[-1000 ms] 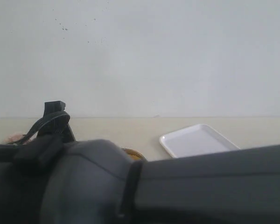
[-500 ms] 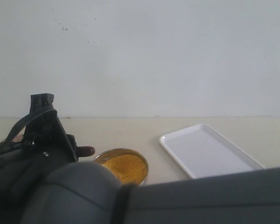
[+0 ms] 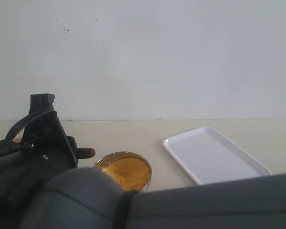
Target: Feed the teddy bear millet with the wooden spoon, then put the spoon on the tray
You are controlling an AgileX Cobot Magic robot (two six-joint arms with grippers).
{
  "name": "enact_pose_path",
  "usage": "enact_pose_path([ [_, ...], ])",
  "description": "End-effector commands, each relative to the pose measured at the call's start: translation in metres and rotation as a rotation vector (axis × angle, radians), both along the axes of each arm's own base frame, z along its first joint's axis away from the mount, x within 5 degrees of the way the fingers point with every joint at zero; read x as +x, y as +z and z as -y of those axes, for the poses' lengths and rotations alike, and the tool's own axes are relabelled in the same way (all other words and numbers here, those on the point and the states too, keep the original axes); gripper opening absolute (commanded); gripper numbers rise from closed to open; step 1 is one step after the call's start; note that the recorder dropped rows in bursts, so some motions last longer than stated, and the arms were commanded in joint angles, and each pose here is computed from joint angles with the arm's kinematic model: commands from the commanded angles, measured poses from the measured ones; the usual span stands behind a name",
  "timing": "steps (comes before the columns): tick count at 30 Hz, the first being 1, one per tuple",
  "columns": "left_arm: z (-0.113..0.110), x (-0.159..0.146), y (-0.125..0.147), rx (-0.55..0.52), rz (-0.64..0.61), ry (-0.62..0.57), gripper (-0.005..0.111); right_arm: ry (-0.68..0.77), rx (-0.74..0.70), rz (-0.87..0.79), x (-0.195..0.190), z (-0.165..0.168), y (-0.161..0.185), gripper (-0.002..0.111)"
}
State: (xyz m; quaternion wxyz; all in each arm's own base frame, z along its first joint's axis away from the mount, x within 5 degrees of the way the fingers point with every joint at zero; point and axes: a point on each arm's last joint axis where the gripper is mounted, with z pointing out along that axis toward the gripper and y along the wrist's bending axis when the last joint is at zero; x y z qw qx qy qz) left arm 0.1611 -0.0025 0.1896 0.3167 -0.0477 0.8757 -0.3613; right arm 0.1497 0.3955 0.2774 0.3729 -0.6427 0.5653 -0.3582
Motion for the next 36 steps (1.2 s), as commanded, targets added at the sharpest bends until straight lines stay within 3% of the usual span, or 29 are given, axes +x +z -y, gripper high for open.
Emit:
enact_pose_path([
  [1, 0.001, 0.000, 0.002, -0.016, 0.014, 0.003, 0.004, -0.026, 0.001, 0.021, 0.011, 0.005, 0.003, 0.000],
  [14, 0.001, 0.000, 0.002, -0.016, 0.014, 0.003, 0.004, -0.062, 0.013, 0.027, 0.022, 0.008, 0.000, 0.000],
  [21, 0.001, 0.000, 0.002, -0.016, 0.014, 0.003, 0.004, -0.108, 0.107, 0.015, 0.024, 0.013, 0.009, 0.000],
  [30, 0.001, 0.000, 0.002, -0.016, 0.014, 0.003, 0.004, -0.288, 0.284, -0.116, 0.054, 0.056, 0.042, 0.000],
  [36, 0.001, 0.000, 0.002, -0.016, 0.014, 0.003, 0.004, -0.372, 0.253, -0.225, 0.085, 0.086, 0.043, 0.000],
])
